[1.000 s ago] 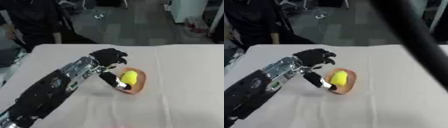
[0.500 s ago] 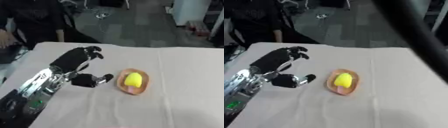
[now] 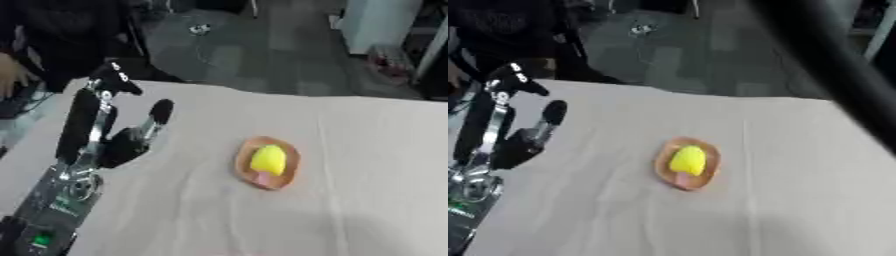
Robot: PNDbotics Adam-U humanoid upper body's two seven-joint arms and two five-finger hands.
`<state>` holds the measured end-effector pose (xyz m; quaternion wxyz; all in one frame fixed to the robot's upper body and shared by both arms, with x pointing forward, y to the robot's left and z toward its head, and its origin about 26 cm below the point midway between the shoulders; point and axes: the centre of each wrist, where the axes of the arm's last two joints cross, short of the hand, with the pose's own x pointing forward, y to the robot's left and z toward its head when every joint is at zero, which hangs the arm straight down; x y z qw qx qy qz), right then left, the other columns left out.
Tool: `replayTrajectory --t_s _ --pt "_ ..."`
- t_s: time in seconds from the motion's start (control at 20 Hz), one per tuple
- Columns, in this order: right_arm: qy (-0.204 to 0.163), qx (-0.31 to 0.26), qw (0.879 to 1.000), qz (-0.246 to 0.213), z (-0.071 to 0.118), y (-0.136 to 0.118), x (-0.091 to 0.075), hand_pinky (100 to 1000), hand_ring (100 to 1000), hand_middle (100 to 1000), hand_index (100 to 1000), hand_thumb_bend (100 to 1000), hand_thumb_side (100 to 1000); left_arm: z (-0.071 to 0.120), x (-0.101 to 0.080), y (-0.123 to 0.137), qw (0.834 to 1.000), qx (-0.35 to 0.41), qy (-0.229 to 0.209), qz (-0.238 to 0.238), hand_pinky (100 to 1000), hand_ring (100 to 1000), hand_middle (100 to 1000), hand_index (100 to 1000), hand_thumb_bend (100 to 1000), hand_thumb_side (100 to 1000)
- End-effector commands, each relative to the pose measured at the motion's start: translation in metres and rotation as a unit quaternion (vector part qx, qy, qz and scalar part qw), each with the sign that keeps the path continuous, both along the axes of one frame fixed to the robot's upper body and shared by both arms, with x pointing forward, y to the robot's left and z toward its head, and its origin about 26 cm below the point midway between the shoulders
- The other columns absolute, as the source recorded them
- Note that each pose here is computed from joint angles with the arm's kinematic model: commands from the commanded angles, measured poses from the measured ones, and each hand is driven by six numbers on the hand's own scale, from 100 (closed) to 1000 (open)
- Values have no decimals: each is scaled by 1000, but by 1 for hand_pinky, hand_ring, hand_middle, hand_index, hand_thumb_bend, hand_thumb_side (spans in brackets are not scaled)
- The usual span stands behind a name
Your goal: Pick up objects on the table and place them in the box.
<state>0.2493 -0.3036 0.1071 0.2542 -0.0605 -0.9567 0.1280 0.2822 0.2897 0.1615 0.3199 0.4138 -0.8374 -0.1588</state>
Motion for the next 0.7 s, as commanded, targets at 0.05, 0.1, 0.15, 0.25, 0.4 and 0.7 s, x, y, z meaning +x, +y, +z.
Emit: replayTrajectory --t_s 0.05,0.1,0.15,0.25,0.4,0.7 --pt "-7 -11 1000 -7 0 4 -2 190 381 439 510 100 1000 8 0 -4 999 -24 -28 -17 606 554 761 771 395 1000" --pt "-8 -12 1000 -10 0 5 -2 192 381 438 509 100 1000 8 0 -4 999 -27 -31 -21 600 548 754 767 393 1000" --pt "-9 -13 1000 -12 -1 6 -2 192 381 438 509 100 1000 7 -1 -4 999 -29 -33 -25 600 548 754 767 392 1000" --pt "-12 -14 1000 -15 0 7 -2 192 381 438 510 100 1000 5 -2 -4 999 -30 -33 -29 597 547 754 766 391 1000" --pt "-16 -14 1000 -17 2 6 -1 196 381 437 509 100 1000 3 -2 -4 998 -32 -38 -33 596 546 752 763 390 1000" --pt "-23 -15 999 -17 5 3 0 197 381 436 509 100 1000 0 -4 -5 996 -40 -51 -55 637 558 752 761 391 1000"
